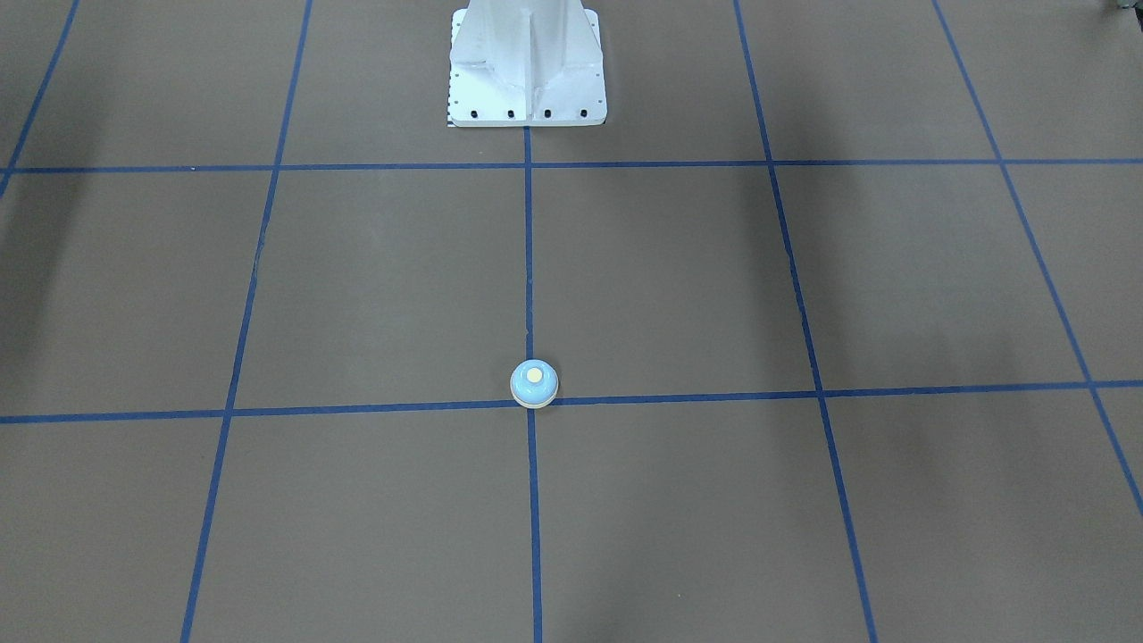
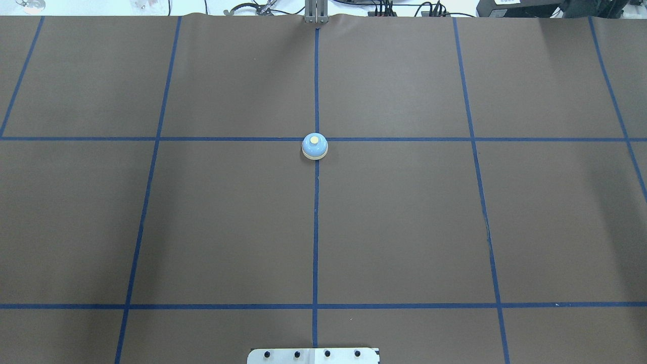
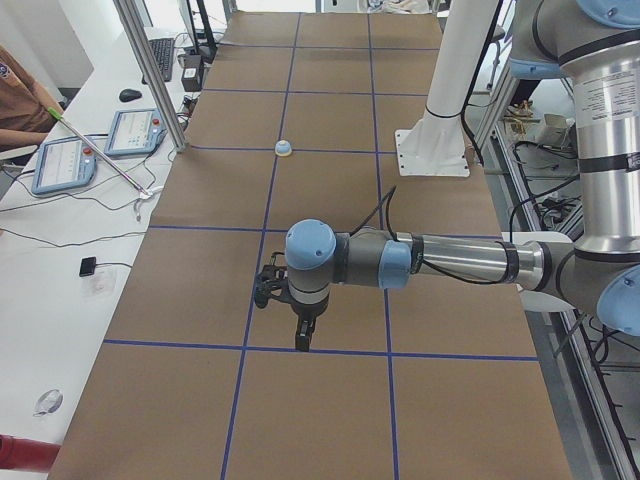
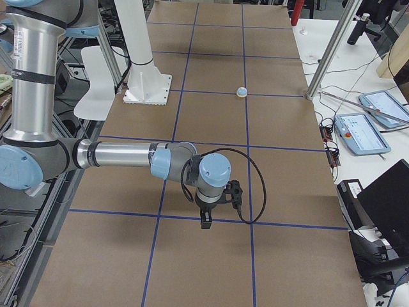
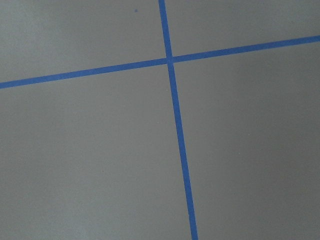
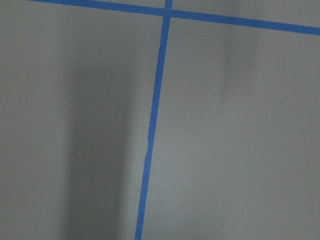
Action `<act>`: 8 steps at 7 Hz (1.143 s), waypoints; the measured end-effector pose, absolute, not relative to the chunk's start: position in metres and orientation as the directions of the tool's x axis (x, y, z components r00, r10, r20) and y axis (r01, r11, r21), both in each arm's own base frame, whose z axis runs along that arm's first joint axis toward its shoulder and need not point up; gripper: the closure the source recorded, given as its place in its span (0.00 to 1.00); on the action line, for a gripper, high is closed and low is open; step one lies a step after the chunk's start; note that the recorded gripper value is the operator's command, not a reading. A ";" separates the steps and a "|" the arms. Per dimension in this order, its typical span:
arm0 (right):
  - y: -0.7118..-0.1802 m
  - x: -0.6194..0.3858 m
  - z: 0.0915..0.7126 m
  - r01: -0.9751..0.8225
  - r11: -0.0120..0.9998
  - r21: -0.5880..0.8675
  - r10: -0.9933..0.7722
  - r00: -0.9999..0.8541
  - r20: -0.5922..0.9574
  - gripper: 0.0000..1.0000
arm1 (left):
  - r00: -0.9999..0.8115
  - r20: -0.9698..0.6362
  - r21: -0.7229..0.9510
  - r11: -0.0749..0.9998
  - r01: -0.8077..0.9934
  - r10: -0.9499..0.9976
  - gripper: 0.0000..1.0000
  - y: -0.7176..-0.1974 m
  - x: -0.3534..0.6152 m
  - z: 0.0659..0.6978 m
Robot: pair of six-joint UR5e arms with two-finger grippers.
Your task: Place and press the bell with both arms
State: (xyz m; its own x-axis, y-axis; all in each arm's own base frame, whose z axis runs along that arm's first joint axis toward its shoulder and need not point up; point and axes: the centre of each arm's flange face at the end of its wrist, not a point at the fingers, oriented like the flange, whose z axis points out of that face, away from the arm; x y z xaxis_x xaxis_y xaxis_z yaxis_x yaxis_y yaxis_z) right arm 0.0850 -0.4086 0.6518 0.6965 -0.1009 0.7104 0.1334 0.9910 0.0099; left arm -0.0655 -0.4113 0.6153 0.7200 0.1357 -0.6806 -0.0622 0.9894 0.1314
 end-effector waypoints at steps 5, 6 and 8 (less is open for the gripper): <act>-0.416 0.081 0.641 0.057 0.998 0.028 -0.061 0.710 0.702 0.00 | 0.720 -0.681 0.132 0.989 -0.060 0.135 0.00 -0.412 -0.066 0.615; -0.418 0.075 0.639 0.066 0.997 0.031 -0.069 0.708 0.703 0.00 | 0.720 -0.681 0.132 0.989 -0.060 0.135 0.00 -0.412 -0.066 0.615; -0.423 0.062 0.629 0.065 0.998 0.024 -0.063 0.695 0.716 0.00 | 0.720 -0.680 0.133 0.989 -0.060 0.136 0.00 -0.413 -0.066 0.615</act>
State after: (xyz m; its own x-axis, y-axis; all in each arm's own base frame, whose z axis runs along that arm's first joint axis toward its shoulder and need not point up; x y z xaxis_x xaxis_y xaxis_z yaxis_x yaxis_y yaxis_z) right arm 0.0617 -0.4226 0.6290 0.6952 -0.0629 0.7161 0.0654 0.9976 0.0241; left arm -0.0664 -0.4127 0.6146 0.7203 0.1355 -0.6803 -0.0602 0.9892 0.1333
